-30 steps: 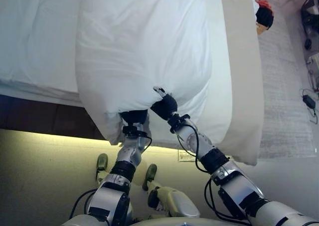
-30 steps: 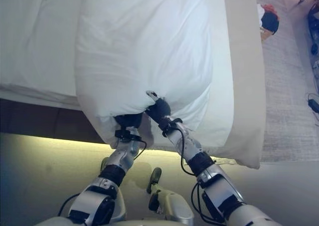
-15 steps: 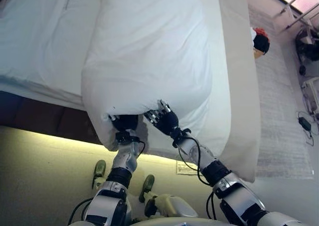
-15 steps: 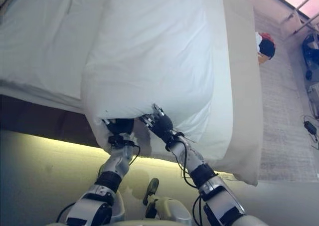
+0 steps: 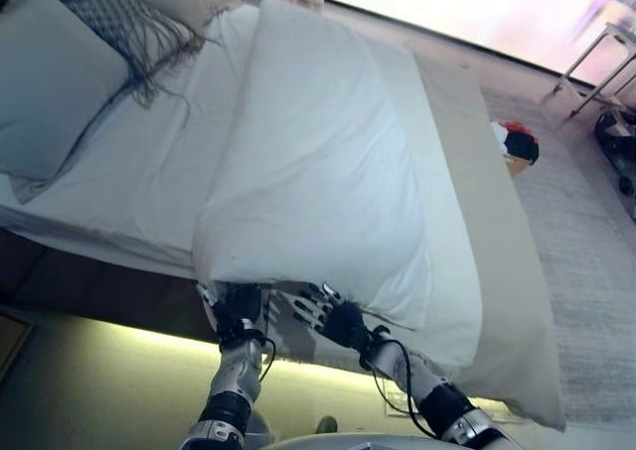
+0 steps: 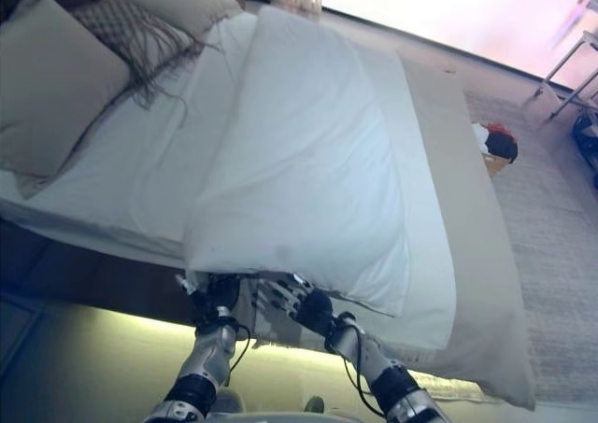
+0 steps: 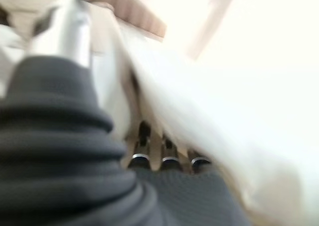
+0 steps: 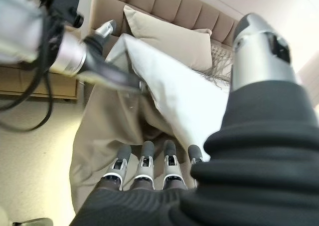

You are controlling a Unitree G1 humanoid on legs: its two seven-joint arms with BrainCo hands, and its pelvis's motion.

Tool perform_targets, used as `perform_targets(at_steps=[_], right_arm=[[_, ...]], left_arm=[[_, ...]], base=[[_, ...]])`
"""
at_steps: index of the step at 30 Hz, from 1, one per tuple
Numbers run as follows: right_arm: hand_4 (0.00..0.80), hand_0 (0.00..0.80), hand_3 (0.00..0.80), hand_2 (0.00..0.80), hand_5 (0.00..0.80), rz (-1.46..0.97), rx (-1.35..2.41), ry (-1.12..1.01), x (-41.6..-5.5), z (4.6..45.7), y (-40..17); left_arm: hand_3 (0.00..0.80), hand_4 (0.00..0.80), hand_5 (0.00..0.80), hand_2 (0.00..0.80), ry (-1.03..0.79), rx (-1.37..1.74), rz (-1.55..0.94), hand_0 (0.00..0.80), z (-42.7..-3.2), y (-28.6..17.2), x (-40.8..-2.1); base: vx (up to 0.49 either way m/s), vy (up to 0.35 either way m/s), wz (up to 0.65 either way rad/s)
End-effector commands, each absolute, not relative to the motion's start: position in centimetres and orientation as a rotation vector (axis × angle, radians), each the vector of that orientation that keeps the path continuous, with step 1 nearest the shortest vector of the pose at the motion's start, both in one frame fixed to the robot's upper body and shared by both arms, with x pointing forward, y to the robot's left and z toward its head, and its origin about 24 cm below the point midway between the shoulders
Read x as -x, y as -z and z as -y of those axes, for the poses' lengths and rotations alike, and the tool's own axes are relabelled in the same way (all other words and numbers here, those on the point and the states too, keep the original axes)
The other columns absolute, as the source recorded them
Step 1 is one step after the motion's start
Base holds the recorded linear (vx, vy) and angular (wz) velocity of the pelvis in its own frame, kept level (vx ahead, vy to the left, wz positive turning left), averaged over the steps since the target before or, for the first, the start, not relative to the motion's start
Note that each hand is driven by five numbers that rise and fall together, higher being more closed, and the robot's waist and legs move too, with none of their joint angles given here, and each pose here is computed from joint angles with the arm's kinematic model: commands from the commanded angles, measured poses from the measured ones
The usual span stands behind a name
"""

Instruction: Make the bed neatly

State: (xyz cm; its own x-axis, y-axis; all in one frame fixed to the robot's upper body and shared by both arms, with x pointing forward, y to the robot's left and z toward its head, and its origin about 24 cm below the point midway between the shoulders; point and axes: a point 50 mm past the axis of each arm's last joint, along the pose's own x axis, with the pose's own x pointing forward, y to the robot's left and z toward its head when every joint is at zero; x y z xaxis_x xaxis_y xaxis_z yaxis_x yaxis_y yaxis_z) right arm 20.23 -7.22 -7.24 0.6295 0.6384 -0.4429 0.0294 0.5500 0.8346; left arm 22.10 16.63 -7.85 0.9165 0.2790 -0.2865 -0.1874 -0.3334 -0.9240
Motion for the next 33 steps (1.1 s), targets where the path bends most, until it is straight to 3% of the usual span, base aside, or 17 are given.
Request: perform_targets(at_steps=[1,12,24,33], right_arm=[[0.000,0.000,0.000,0.000,0.000,-0.830,-0.942,-0.386,-19.4,9.0,8.0],[0.000,0.000,0.000,0.000,0.000,-0.874,-0.989,-0.218,-17.1,13.2,10.6],[0.000,0.000,0.000,0.000,0.000,-0.858,-0.993,-0.137,-17.4,15.4,11.2],[0.000,0.000,0.000,0.000,0.000,-0.849,-0.982,-0.061,-17.4,17.6,11.4]], left_arm=[[0.000,0.000,0.000,0.000,-0.401,1.864,0.214,0.000,-17.9,6.6,-22.8],[0.000,0.000,0.000,0.000,-0.519,1.821,0.344,0.000,-23.0,7.9,-20.3],[0.000,0.000,0.000,0.000,-0.635,1.752,0.424,0.000,-26.9,8.4,-18.2],[0.000,0.000,0.000,0.000,-0.763,1.600,0.634,0.000,-34.1,6.7,-15.0]], base=[[0.011,0.091,0.02],[-0.030,0.077,0.00],[-0.002,0.051,0.05],[0.004,0.070,0.00]])
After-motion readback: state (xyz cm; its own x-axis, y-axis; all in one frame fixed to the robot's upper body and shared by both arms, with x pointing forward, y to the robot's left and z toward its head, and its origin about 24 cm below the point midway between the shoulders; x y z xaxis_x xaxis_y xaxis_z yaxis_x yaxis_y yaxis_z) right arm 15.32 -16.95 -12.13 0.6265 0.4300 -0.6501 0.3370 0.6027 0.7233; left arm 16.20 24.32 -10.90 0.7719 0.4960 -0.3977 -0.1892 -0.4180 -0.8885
